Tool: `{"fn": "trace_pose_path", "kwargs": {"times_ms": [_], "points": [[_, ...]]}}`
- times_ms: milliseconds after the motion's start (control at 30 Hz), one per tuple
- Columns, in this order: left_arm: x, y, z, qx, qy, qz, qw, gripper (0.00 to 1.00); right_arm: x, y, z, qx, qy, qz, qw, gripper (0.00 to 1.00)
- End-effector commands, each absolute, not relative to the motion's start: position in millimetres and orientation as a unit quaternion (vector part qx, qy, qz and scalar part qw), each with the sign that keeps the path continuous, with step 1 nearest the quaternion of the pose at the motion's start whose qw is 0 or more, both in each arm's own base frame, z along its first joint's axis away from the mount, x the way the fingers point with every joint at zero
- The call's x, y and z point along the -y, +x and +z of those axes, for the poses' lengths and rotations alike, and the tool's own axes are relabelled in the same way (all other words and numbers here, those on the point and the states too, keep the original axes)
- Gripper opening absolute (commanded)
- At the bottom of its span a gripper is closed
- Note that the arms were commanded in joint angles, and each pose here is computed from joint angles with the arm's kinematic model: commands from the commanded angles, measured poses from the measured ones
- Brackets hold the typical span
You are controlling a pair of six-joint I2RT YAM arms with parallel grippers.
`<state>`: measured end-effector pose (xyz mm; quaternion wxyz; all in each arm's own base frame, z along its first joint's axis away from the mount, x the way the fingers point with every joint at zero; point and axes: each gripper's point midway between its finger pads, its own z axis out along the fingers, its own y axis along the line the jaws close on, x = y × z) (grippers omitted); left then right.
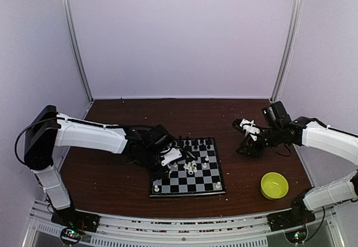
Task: Set up the chess pieces on the board
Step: Pick up the bishop from the chessboard, then pass from the left arm to the right
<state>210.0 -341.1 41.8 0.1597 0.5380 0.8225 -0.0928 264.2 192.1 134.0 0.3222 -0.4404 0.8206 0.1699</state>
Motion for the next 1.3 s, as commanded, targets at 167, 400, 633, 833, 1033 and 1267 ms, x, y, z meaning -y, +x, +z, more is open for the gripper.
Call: {"fn": "trace_pose_path", "kwargs": {"times_ms": [167,400,633,833,1033,1267], "points": [[393.2,224.3,120.3,-0.783,0.477,-0.239,0.319,0.09,-205.4,270.9,189.0,-0.814,-0.402,0.229,0.351,0.35],[416.5,229.3,185.9,-0.744,0.431,-0.322,0.396,0.11,-255.5,259.2,245.8,-0.788,-0.386,0.407,0.253,0.37],[437.3,224.8,232.2,-0.707,0.421,-0.354,0.444,0.11,-298.6,264.2,259.5,-0.775,-0.327,0.517,0.16,0.46],[448.7,219.8,242.1,-0.696,0.43,-0.355,0.451,0.12,-326.3,255.9,253.3,-0.768,-0.317,0.547,0.103,0.49],[453.4,217.5,241.2,-0.696,0.436,-0.353,0.449,0.12,-345.5,239.3,245.0,-0.76,-0.336,0.552,0.074,0.48],[451.7,215.9,239.1,-0.696,0.442,-0.346,0.448,0.12,-353.3,228.7,240.2,-0.752,-0.336,0.564,0.059,0.34]]}}
